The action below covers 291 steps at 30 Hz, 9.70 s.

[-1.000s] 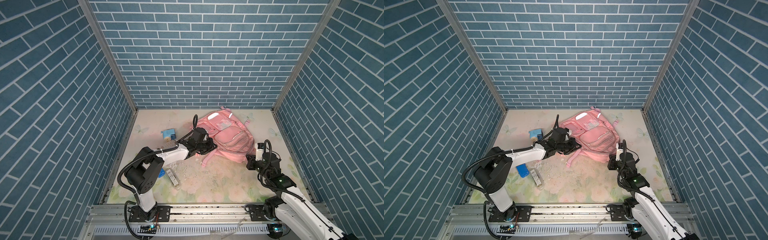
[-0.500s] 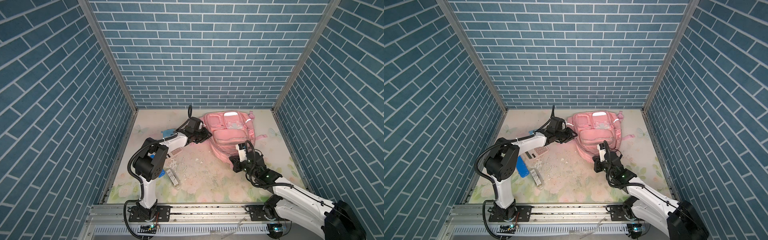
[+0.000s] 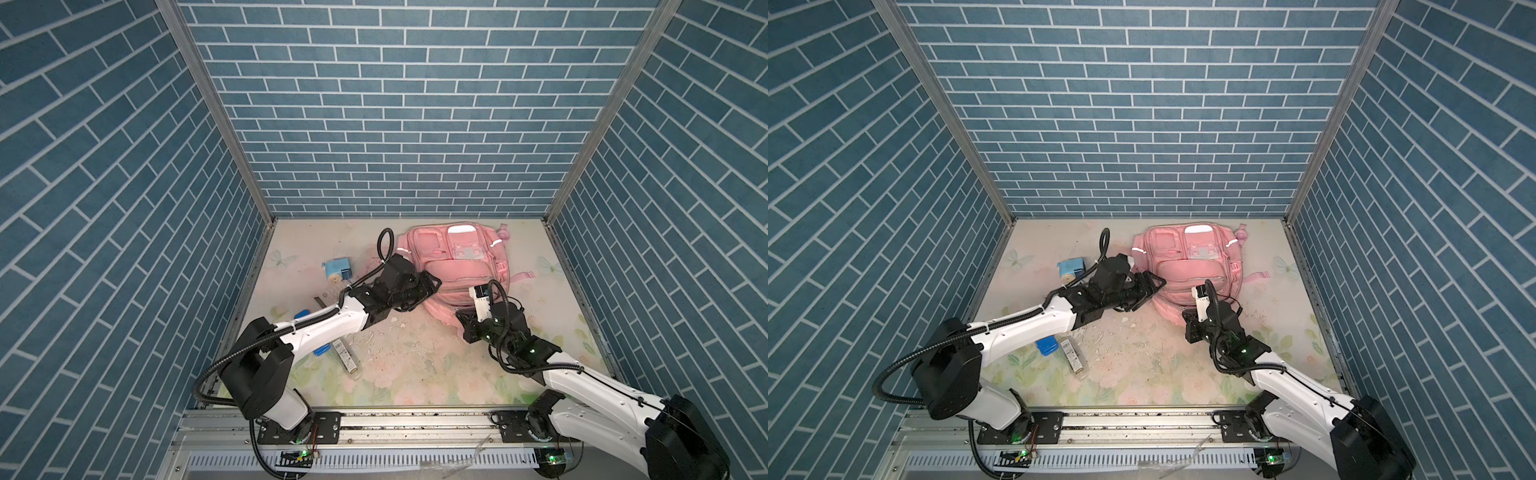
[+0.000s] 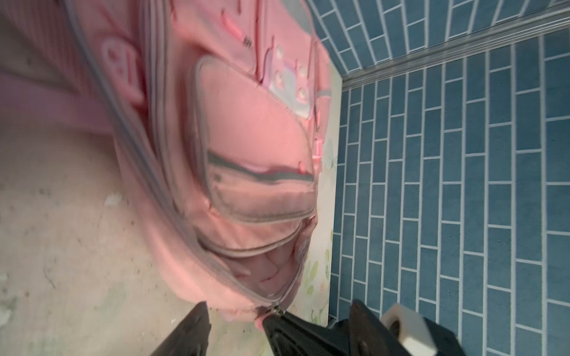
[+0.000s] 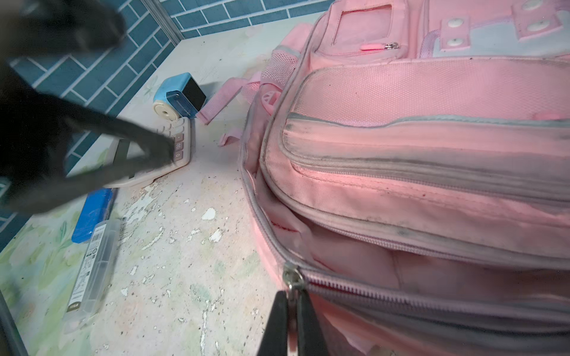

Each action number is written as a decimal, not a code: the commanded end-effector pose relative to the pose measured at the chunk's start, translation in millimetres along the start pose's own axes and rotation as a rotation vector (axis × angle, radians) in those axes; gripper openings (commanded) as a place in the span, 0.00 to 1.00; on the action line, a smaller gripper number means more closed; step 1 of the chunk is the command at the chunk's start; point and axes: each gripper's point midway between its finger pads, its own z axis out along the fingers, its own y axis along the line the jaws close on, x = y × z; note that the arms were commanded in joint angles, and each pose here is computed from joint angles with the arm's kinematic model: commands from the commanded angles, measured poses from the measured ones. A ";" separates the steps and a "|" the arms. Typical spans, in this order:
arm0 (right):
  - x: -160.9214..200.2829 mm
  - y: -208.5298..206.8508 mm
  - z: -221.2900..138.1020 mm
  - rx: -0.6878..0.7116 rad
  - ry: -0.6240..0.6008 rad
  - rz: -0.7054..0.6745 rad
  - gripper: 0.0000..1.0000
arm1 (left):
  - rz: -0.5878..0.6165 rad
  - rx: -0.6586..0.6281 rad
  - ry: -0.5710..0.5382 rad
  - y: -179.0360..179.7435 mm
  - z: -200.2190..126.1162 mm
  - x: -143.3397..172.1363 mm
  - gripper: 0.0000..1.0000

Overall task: Pack books, pencil case, and school supplies into a backpack
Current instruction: Zip the student bag at the top-center of the table, then unzip the student bag at the top-center of the table.

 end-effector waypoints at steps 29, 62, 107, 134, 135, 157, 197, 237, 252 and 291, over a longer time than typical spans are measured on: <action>-7.8 11.6 -2.0 -0.011 -0.063 -0.060 0.00 | -0.180 -0.041 -0.077 26.8 49.6 8.0 0.00; -28.1 -18.9 -23.6 0.029 -0.150 0.019 0.00 | 0.103 -0.151 -0.021 64.1 15.9 -142.4 0.00; -1.2 -2.6 -15.6 -0.061 -0.127 0.005 0.00 | -0.476 -0.079 -0.099 7.1 46.8 55.2 0.70; -1.3 -66.4 -29.1 0.358 -0.139 0.044 0.00 | -0.440 -0.131 -0.163 42.2 24.7 22.3 0.00; -0.6 -72.5 -31.2 0.390 -0.132 0.056 0.00 | -0.445 -0.124 -0.162 41.9 21.7 22.6 0.00; -33.2 -158.8 -29.6 0.534 -0.143 0.239 0.00 | -0.437 0.048 -0.137 15.7 -10.1 17.8 0.00; -39.2 -78.8 -41.3 0.202 0.015 0.462 0.50 | 0.160 0.181 -0.203 -29.0 -62.2 16.5 0.74; -36.7 -132.6 -71.6 0.414 0.004 0.338 0.43 | 2.269 0.137 0.099 2.0 46.5 36.8 0.72; -28.4 -131.6 -65.7 0.381 0.019 0.327 0.44 | 2.309 -0.059 0.032 5.2 95.6 36.6 0.66; -97.4 -130.0 -33.1 0.285 -0.034 0.235 0.45 | 2.211 0.017 -0.288 -62.7 26.9 17.1 0.00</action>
